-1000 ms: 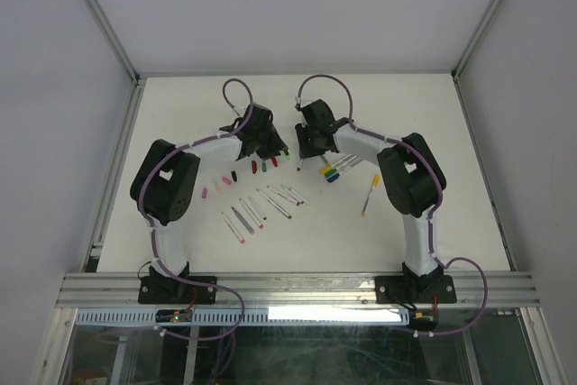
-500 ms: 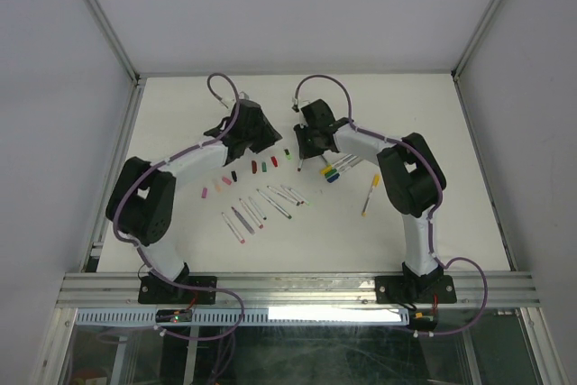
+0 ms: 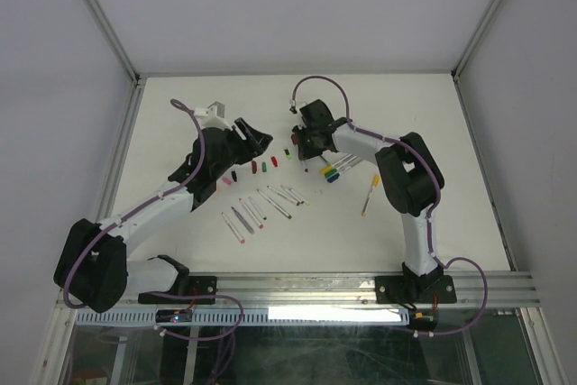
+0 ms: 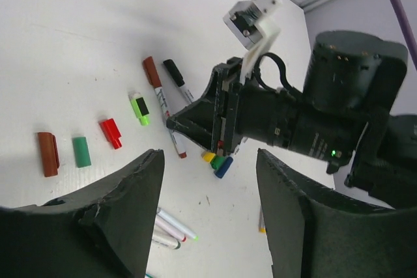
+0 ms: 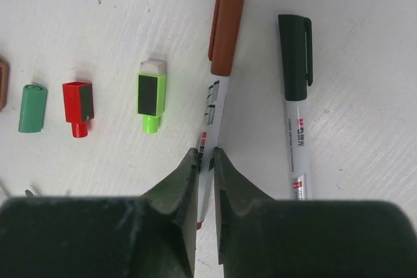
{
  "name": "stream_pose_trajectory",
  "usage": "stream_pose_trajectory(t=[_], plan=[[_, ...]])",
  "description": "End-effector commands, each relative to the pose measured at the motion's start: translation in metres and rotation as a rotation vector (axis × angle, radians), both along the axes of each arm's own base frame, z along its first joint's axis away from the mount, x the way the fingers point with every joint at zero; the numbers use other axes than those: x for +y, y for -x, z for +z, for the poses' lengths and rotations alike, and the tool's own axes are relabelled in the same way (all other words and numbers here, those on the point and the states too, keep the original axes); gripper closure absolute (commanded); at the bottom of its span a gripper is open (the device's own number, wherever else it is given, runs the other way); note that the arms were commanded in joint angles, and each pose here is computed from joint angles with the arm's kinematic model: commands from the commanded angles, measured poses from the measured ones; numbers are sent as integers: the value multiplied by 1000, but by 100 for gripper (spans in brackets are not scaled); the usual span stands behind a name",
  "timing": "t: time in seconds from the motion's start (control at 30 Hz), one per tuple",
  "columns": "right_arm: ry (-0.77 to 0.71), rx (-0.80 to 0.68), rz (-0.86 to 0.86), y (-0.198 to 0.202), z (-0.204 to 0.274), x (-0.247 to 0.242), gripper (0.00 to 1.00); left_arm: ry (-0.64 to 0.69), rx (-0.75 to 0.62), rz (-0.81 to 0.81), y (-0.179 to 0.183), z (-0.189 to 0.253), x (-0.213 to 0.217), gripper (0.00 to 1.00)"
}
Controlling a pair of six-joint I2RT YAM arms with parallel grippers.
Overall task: Open the pen caps
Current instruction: Pick up the pen from the center of the board.
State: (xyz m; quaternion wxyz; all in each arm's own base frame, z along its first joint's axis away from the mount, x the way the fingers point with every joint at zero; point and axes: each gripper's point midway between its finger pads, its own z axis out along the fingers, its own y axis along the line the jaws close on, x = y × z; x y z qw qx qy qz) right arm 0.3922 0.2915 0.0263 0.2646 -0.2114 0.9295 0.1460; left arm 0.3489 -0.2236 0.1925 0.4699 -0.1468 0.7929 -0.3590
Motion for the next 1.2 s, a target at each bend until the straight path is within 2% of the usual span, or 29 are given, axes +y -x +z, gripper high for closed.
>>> stream_pose_trajectory(t=[0.0,0.23,0.47,0.57,0.63,0.7,0.77,0.8,0.97,1.17], plan=[[33,30,79,15,-3,-1,90,56,-221,-120,17,42,-11,39],[62,64,173,36,-2,-7,91,87,-276,-187,39,39,-12,34],[157,77,176,35,-22,-20,71,110,-290,-198,51,30,-8,30],[194,77,180,35,-30,-23,68,129,-301,-192,55,27,-6,28],[210,82,182,35,-34,-25,71,139,-306,-189,56,27,-4,27],[217,85,184,35,-36,-26,80,146,-307,-188,58,25,-4,25],[217,83,189,35,-35,-25,94,153,-310,-191,59,24,-4,23],[214,82,188,34,-33,-25,96,157,-310,-192,59,23,-4,22],[118,101,210,33,-12,-15,100,215,-325,-216,60,23,-5,15],[-8,76,209,28,26,-11,100,377,-312,-275,56,23,-7,15]])
